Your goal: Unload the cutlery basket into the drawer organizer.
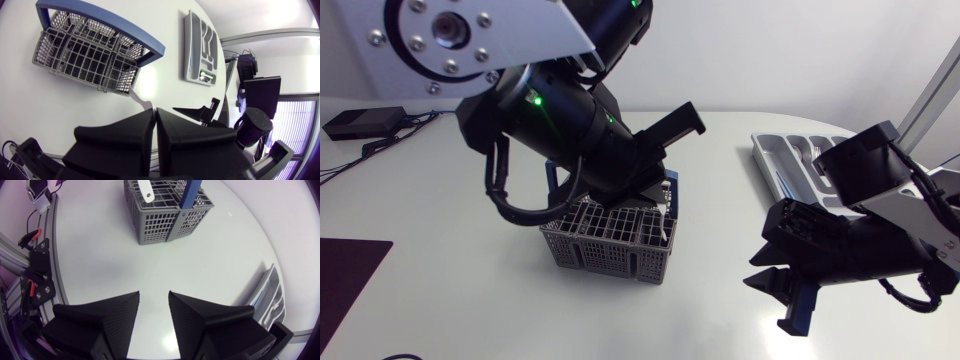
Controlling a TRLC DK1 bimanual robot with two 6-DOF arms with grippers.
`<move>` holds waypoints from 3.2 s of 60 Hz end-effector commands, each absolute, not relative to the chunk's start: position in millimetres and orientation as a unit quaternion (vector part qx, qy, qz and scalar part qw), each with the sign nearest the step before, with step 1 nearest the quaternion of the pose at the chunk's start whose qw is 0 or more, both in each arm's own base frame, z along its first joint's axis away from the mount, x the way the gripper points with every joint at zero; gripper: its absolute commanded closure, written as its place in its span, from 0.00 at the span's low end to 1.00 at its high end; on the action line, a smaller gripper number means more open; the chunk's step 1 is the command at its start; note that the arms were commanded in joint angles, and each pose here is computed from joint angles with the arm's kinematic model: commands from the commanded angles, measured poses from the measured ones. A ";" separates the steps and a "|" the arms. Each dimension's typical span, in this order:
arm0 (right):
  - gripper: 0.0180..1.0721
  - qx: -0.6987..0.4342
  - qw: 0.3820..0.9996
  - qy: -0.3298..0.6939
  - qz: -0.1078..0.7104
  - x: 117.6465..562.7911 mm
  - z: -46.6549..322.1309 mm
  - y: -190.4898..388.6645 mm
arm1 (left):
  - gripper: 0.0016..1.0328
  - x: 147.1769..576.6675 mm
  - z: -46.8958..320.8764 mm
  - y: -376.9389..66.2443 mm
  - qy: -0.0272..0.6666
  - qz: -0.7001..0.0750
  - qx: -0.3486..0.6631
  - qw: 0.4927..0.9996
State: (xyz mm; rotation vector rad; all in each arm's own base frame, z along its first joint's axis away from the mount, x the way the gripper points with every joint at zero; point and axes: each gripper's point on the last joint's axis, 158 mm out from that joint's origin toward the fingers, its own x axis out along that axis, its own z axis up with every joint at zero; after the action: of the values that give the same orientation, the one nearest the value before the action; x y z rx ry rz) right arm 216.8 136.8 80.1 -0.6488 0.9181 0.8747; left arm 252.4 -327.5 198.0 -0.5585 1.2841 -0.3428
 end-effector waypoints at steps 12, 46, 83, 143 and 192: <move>0.56 -0.303 0.760 0.408 0.406 211.7 82.5 135.5 | 0.96 231.5 204.5 -335.0 0.585 -0.244 -0.189 0.750; 0.56 -0.278 0.765 0.332 0.477 191.0 120.1 160.2 | 0.96 193.4 200.1 -350.8 0.542 -0.408 -0.030 0.734; 0.56 -0.286 0.697 0.240 0.612 131.0 138.4 211.3 | 0.96 137.4 183.5 -360.4 0.535 -0.510 0.048 0.672; 0.95 -0.279 0.691 0.233 0.624 136.3 129.6 223.3 | 0.81 132.4 185.8 -361.9 0.539 -0.518 0.041 0.663; 0.95 -0.296 0.745 0.273 0.532 188.7 112.5 174.0 | 0.04 217.5 182.5 -325.2 0.576 -0.335 -0.036 0.745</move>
State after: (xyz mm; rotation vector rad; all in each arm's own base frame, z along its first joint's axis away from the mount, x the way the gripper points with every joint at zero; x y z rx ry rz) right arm 183.3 185.2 121.9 -0.6233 0.5780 1.1925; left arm 208.0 -328.5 181.4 -0.0499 1.2477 -0.7903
